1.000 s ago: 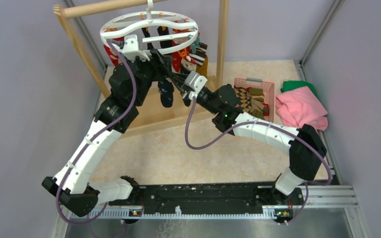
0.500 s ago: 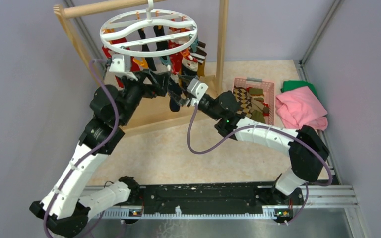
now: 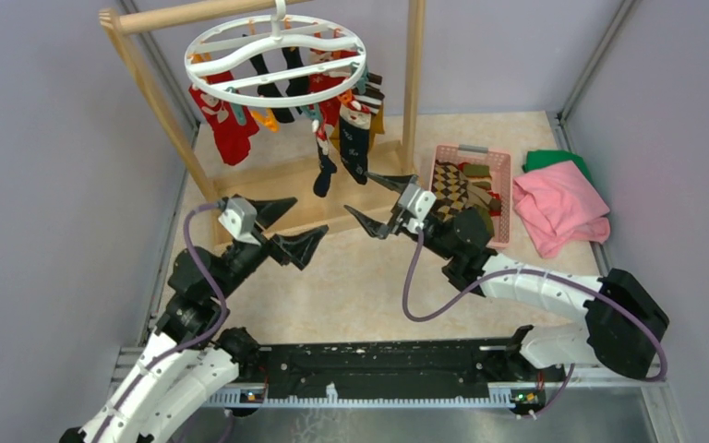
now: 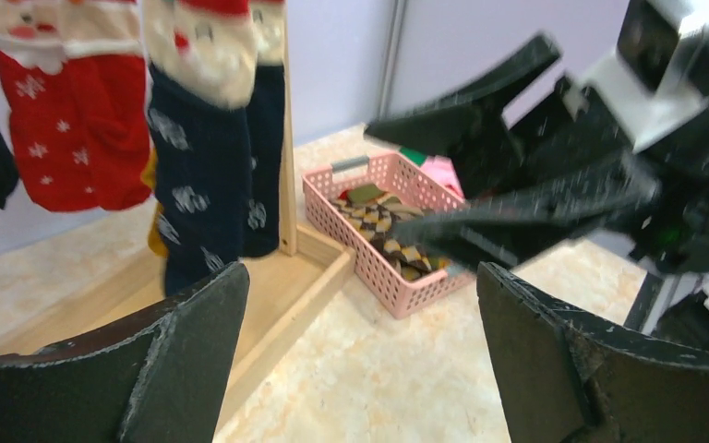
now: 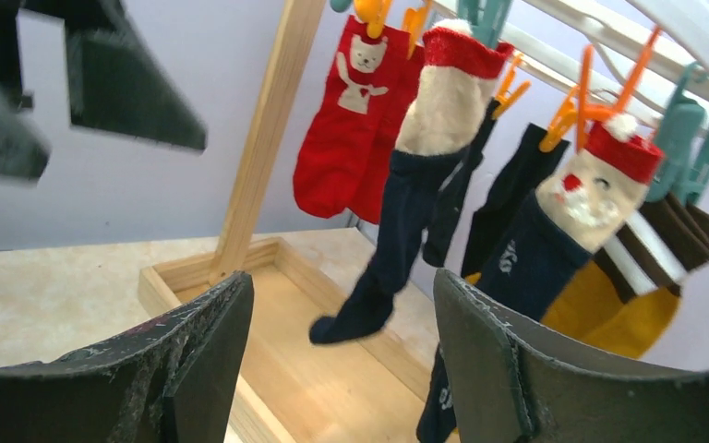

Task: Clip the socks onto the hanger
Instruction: Clamp the sock onto the hanger, then adjust the sock on the hanger.

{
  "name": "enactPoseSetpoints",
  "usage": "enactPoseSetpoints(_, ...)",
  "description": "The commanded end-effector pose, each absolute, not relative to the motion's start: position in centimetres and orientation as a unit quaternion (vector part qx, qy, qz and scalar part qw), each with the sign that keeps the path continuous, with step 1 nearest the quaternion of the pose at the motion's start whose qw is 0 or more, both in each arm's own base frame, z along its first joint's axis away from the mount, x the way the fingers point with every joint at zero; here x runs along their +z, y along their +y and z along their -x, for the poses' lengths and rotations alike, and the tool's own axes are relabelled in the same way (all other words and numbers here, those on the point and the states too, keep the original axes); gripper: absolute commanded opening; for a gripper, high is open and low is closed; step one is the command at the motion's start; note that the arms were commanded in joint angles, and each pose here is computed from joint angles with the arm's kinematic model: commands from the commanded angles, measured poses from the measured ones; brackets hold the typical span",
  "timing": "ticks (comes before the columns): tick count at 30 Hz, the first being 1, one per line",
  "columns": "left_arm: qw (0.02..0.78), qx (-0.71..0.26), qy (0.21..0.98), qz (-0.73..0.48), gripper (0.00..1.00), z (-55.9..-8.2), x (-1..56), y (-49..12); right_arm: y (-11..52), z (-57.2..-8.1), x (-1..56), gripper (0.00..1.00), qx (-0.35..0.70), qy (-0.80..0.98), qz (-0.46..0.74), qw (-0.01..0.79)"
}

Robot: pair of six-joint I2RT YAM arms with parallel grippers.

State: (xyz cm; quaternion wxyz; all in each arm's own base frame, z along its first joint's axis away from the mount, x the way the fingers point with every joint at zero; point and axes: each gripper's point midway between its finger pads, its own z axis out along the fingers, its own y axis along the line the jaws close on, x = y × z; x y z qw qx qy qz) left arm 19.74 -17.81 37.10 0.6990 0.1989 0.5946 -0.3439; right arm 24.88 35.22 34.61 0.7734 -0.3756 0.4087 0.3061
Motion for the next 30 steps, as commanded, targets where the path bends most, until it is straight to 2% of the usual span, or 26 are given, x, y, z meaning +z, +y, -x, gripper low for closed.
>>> enactPoseSetpoints(1, 0.733, -0.367, 0.536, -0.201, 0.98, -18.8, 35.6, -17.9, 32.5, -25.9, 35.7, 0.71, 0.303, 0.411, 0.333, 0.793)
enactPoseSetpoints(12, 0.710, -0.371, 0.593, -0.081, 0.98, -21.5, 24.7, -16.5, 29.3, -32.4, 33.5, 0.71, 0.272, 0.479, 0.260, 0.793)
enactPoseSetpoints(18, 0.711, -0.342, 0.613, -0.040, 0.98, -22.9, 22.4, -15.3, 31.9, -34.3, 33.5, 0.71, 0.295, 0.488, 0.284, 0.771)
enactPoseSetpoints(25, 0.710, -0.328, 0.621, -0.038, 0.98, -23.1, 22.2, -15.0, 34.9, -37.1, 33.1, 0.69, 0.314, 0.498, 0.287, 0.756)
enactPoseSetpoints(27, 0.711, -0.328, 0.621, -0.037, 0.98, -23.1, 22.2, -14.9, 35.2, -37.9, 33.3, 0.67, 0.310, 0.500, 0.283, 0.758)
enactPoseSetpoints(30, 0.712, -0.328, 0.620, -0.036, 0.98, -23.1, 22.3, -14.9, 35.3, -39.1, 33.5, 0.55, 0.297, 0.506, 0.270, 0.763)
